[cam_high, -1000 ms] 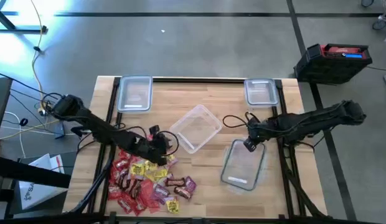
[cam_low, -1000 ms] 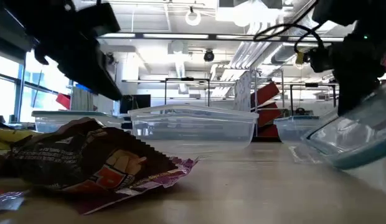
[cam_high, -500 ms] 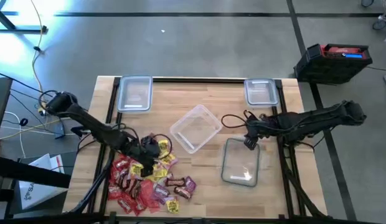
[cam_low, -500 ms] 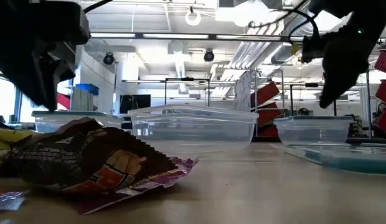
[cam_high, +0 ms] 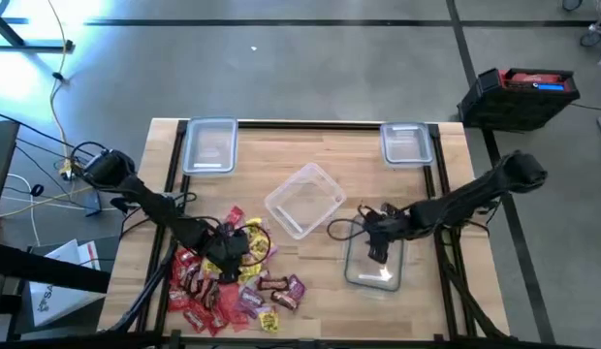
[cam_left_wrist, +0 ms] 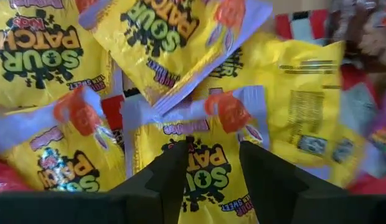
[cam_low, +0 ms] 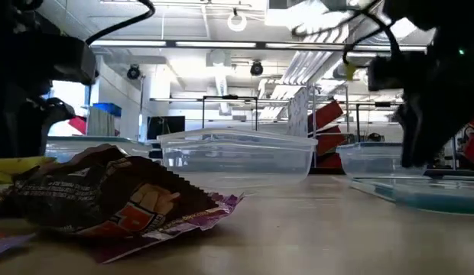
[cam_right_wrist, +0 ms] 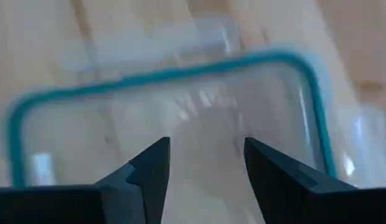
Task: Sort candy
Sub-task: Put the yellow candy into the center transparent bin
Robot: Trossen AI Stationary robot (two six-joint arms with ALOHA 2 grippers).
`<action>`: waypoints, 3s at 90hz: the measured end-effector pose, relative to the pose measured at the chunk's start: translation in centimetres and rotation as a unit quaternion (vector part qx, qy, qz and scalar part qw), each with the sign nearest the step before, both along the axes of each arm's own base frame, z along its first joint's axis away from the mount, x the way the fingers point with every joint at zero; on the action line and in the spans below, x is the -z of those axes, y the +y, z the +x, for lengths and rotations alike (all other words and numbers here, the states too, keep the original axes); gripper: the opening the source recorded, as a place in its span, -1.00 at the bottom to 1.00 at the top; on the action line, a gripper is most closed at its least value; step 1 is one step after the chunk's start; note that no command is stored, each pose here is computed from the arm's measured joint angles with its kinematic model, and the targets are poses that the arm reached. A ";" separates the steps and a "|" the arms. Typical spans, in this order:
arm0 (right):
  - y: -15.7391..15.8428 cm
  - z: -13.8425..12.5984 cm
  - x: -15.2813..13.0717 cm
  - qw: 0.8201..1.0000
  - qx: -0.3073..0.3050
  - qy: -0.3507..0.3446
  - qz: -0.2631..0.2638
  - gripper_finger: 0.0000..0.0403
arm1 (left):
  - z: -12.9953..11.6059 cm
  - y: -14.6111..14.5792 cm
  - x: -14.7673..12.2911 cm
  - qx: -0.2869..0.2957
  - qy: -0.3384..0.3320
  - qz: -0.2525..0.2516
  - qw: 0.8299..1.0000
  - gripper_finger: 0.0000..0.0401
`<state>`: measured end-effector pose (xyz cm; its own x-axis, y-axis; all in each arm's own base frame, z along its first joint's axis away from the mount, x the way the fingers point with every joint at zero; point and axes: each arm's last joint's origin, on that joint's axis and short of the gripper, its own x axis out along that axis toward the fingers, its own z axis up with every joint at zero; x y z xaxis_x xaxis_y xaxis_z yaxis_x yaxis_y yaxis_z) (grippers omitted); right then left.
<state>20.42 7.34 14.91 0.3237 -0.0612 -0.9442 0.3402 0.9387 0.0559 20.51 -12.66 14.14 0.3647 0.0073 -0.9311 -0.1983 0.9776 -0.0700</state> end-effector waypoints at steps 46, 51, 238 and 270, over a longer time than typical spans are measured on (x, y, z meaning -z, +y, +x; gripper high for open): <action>0.5 1.3 -4.7 0.998 0.006 -0.018 -0.061 -0.12 | 1.8 0.8 0.9 -0.013 -0.046 0.031 0.998 -0.54; 1.1 3.0 -5.6 0.993 -0.019 -0.108 -0.044 -0.12 | 1.8 0.7 0.9 -0.006 -0.045 0.029 0.999 -0.70; 2.3 23.1 6.8 0.947 -0.066 -0.296 -0.105 -0.12 | -0.4 1.6 -7.6 -0.026 -0.289 0.131 0.948 -1.00; 2.2 23.0 7.0 0.950 -0.027 -0.289 -0.118 -0.48 | 3.2 7.5 -7.7 -0.035 -0.274 0.163 0.947 -1.00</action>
<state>43.37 9.58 7.88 0.7926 -0.2174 -0.5697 0.2678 0.9634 0.0050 23.70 -5.14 21.88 0.7804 0.3036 -0.5466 -0.2846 0.9509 0.1219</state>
